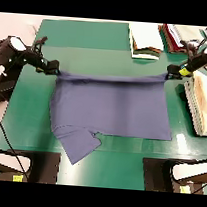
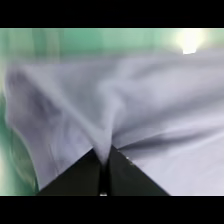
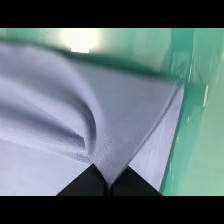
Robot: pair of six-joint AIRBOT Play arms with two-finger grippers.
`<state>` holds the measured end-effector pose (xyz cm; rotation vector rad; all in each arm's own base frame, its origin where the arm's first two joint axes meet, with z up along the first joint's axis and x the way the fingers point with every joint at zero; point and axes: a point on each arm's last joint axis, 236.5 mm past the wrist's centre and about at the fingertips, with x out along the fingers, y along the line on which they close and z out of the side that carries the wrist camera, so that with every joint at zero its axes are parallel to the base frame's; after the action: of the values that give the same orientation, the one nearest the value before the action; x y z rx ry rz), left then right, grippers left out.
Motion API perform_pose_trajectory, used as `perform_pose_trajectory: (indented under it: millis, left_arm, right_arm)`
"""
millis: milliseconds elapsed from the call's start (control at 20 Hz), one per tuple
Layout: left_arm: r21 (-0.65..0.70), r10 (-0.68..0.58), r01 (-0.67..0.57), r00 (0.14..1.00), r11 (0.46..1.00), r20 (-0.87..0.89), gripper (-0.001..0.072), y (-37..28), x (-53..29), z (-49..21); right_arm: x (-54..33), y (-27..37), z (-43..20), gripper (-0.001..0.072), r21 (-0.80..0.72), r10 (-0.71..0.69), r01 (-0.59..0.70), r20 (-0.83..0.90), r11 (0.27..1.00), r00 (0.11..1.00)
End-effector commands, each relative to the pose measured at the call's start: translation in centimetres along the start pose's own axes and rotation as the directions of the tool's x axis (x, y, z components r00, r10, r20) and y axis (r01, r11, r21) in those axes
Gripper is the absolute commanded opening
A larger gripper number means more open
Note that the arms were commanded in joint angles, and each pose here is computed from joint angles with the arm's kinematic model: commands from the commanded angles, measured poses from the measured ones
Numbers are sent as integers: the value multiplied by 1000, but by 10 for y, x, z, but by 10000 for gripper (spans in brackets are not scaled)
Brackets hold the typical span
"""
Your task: Fold the shirts.
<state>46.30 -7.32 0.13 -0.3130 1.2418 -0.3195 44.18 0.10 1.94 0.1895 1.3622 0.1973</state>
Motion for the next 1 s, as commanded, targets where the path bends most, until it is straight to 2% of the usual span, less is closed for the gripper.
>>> perform_pose_trajectory:
  millis: [0, 50, 100, 150, 250, 300, 350, 400, 700, 750, 800, 850, 950]
  left_arm:
    - [-37, 0, -4, 993, 999, -117, 26, 10, 20, -39]
    - [-55, 3, -10, 992, 998, -128, 58, 13, 24, -44]
    - [-63, 5, -13, 992, 998, -126, 369, 13, 24, -45]
    - [-89, 4, -16, 992, 996, -126, 586, 13, 23, -45]
    - [-86, 6, -18, 991, 996, -134, 584, 8, 10, -49]
    - [-72, 16, -26, 990, 997, -137, 536, 5, -2, -52]
    - [-56, 33, -40, 991, 998, -131, 449, 3, -14, -57]
    - [-47, 47, -53, 991, 998, -122, 425, 2, -25, -67]
    - [-123, 51, -86, 964, 989, -259, 427, -2, -42, -225]
    - [-157, 47, -95, 957, 983, -285, 443, -1, -41, -251]
    - [-182, 40, -100, 951, 978, -308, 522, -1, -38, -273]
    - [-212, 36, -111, 943, 971, -330, 555, 0, -35, -293]
    - [-252, -6, -90, 934, 964, -358, 555, -5, -27, -320]
  right_arm:
    - [18, -7, -28, 19, 17, -19, 20, -34, 1000, 999]
    - [22, -7, -32, 36, 38, -19, 20, -32, 999, 999]
    - [24, -5, -34, 230, 52, -6, 8, -29, 999, 1000]
    - [24, 0, -35, 399, 62, 17, -15, -28, 998, 999]
    - [14, 6, -40, 386, 78, 47, -45, -21, 996, 999]
    - [6, 10, -42, 386, 75, 54, -54, -4, 996, 999]
    - [-5, 12, -45, 386, 73, 51, -52, 17, 996, 999]
    - [-14, 16, -50, 386, 68, 51, -53, 35, 996, 998]
    - [-50, 26, -70, 386, 51, 17, -29, 215, 998, 977]
    - [-53, 27, -71, 386, 50, 13, -26, 236, 998, 972]
    - [-56, 27, -71, 386, 49, 11, -24, 251, 999, 968]
    - [-57, 28, -73, 385, 48, 10, -23, 255, 999, 967]
    - [-59, 29, -74, 386, 46, 11, -23, 254, 999, 967]
